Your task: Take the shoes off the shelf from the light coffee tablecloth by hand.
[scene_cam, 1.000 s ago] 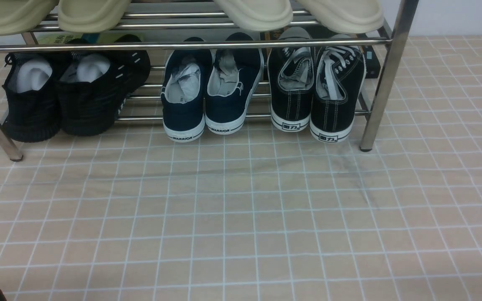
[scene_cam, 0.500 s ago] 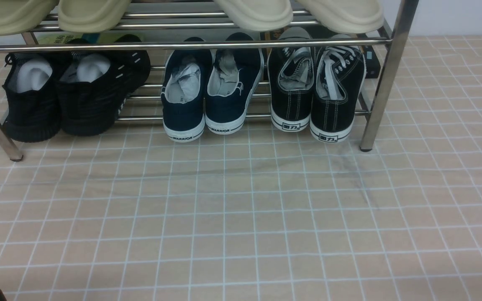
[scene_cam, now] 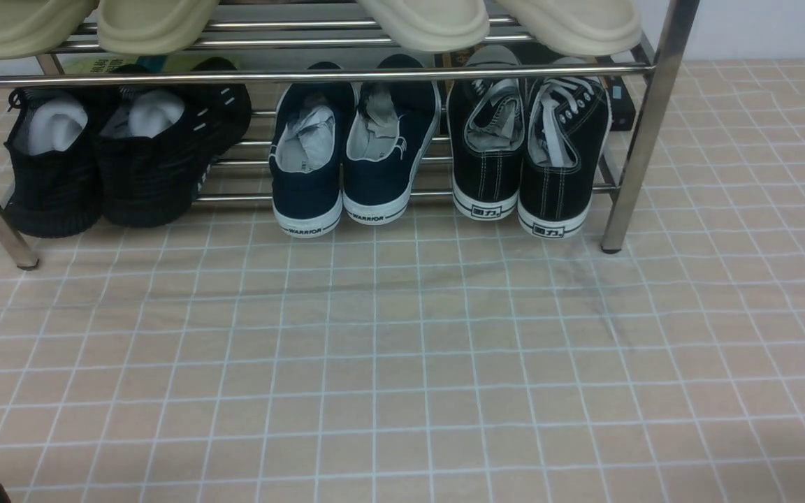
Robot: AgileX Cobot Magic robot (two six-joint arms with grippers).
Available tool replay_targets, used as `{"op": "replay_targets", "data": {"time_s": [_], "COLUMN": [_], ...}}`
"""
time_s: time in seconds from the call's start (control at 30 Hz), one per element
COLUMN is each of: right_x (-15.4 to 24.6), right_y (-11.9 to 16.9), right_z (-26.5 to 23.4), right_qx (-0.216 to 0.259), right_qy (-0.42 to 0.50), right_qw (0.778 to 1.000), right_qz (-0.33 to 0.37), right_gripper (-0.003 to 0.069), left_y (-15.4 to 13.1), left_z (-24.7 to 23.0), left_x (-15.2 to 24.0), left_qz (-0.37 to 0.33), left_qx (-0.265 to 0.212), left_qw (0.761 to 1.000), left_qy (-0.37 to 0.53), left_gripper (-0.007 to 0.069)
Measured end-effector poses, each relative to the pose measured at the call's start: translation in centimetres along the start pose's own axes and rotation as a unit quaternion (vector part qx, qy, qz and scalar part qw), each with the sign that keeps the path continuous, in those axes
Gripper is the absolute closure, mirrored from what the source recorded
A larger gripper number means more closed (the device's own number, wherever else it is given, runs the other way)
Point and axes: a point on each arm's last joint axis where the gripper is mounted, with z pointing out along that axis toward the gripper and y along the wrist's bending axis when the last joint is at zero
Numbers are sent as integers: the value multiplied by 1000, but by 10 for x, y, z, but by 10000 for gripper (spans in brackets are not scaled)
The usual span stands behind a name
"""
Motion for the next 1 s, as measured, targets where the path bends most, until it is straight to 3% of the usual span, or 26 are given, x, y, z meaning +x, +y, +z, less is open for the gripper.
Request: {"op": "replay_targets", "data": {"time_s": [0.27,0.43,0.53,0.6,0.77,0.9,0.97,1.0], "right_x": [-1,-21,-59,-79,-97,-90,-85,-77], "right_y": [3,25,67,88,109,101,97,95], "right_z": [0,-9,-20,-16,23,65,81,99], "right_qx": [-14,-41,-59,-45,29,90,99,90], "right_qy": [-7,-39,-83,-71,115,300,356,409], "right_qw": [999,997,981,971,950,913,897,878], "right_qz": [47,-52,-165,-226,-289,-260,-243,-230], "right_gripper": [419,466,568,640,668,662,661,659], "left_y": [0,0,0,0,0,0,0,0], "left_z": [0,0,0,0,0,0,0,0], "left_x": [0,0,0,0,0,0,0,0], "left_qz": [0,0,0,0,0,0,0,0], "left_qx": [0,0,0,0,0,0,0,0], "left_qw": [1000,1000,1000,1000,1000,1000,1000,1000], "left_qy": [0,0,0,0,0,0,0,0], "left_gripper": [385,385,385,385,385,385,385,385]}}
